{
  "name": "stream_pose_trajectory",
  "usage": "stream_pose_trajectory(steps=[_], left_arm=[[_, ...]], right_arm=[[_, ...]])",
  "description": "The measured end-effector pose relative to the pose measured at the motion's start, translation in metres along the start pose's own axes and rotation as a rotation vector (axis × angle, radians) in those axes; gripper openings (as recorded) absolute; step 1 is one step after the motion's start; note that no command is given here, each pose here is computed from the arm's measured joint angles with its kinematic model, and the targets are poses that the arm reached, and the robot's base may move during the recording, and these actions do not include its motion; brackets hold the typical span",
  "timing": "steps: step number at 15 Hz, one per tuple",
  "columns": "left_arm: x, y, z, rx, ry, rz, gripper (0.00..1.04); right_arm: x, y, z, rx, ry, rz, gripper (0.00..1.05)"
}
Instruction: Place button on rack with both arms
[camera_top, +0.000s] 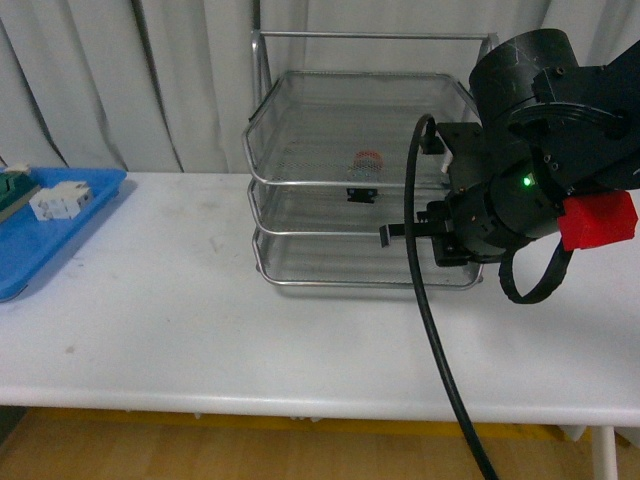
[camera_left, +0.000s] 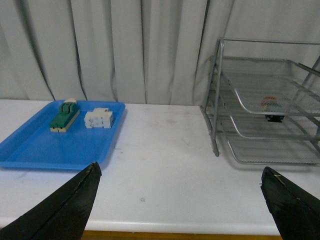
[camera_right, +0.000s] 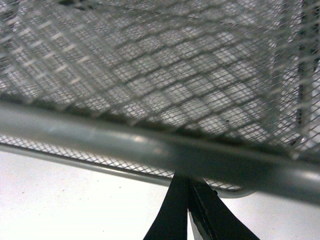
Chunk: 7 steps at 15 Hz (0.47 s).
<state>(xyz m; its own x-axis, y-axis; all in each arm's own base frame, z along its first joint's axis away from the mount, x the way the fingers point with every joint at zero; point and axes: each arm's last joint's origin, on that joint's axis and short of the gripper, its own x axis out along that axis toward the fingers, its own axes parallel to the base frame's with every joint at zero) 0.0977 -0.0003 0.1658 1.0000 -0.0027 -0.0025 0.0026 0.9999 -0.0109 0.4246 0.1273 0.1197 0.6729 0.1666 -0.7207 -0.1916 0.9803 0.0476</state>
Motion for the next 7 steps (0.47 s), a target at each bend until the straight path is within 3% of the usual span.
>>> stream_pose_trajectory(steps=[7], left_arm=[[0.0,0.0,0.0,0.0,0.0,0.0,0.98]], right_arm=[[-0.08,-0.001,-0.026,0.072,-0.101,0.189,0.02]])
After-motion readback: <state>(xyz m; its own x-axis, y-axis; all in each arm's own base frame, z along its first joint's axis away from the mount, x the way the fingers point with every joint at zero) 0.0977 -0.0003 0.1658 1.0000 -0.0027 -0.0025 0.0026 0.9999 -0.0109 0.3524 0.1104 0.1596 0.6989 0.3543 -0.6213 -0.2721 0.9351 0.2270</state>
